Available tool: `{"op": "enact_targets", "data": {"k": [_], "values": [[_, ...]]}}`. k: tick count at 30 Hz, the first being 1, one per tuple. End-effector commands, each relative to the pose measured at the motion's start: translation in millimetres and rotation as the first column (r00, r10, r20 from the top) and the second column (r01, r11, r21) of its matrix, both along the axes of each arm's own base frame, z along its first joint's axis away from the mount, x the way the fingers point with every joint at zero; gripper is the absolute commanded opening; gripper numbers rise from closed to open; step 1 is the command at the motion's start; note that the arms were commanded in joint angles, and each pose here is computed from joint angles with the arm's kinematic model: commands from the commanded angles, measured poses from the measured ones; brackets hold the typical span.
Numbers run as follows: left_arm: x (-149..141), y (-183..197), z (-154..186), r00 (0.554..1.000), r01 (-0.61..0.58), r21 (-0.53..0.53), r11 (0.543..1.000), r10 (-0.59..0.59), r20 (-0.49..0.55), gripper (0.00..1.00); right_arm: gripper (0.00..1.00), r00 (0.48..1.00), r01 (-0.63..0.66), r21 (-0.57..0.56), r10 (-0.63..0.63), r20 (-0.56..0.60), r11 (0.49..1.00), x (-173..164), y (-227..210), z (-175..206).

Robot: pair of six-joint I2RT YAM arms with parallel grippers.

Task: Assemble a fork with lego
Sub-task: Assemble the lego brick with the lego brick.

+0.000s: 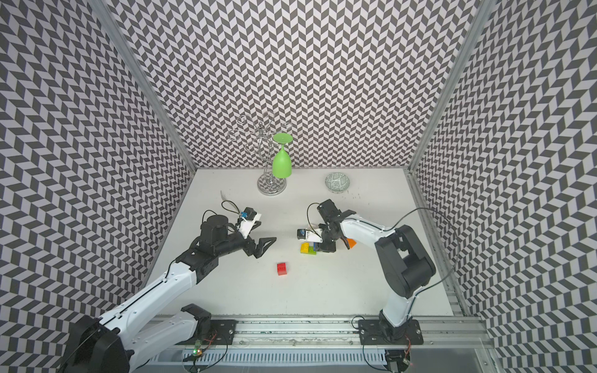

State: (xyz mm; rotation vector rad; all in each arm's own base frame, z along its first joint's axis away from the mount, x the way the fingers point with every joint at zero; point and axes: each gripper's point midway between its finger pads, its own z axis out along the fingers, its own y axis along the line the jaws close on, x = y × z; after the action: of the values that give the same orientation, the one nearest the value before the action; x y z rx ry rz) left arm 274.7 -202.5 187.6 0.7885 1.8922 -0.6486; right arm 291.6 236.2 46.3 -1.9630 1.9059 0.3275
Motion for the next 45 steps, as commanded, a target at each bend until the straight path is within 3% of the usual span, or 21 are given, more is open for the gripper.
{"op": "enact_targets", "data": {"k": [1, 45], "values": [[2, -4, 7, 1.000, 0.015, -0.006, 1.000, -0.015, 0.025, 0.98, 0.00, 1.000, -0.005, 0.040, 0.004, 0.026, 0.999, -2, 5, 16], [2, -4, 7, 1.000, 0.015, -0.009, 1.000, -0.015, 0.026, 0.99, 0.00, 0.998, 0.035, 0.009, -0.035, -0.055, 0.999, -14, 6, -14]]}}
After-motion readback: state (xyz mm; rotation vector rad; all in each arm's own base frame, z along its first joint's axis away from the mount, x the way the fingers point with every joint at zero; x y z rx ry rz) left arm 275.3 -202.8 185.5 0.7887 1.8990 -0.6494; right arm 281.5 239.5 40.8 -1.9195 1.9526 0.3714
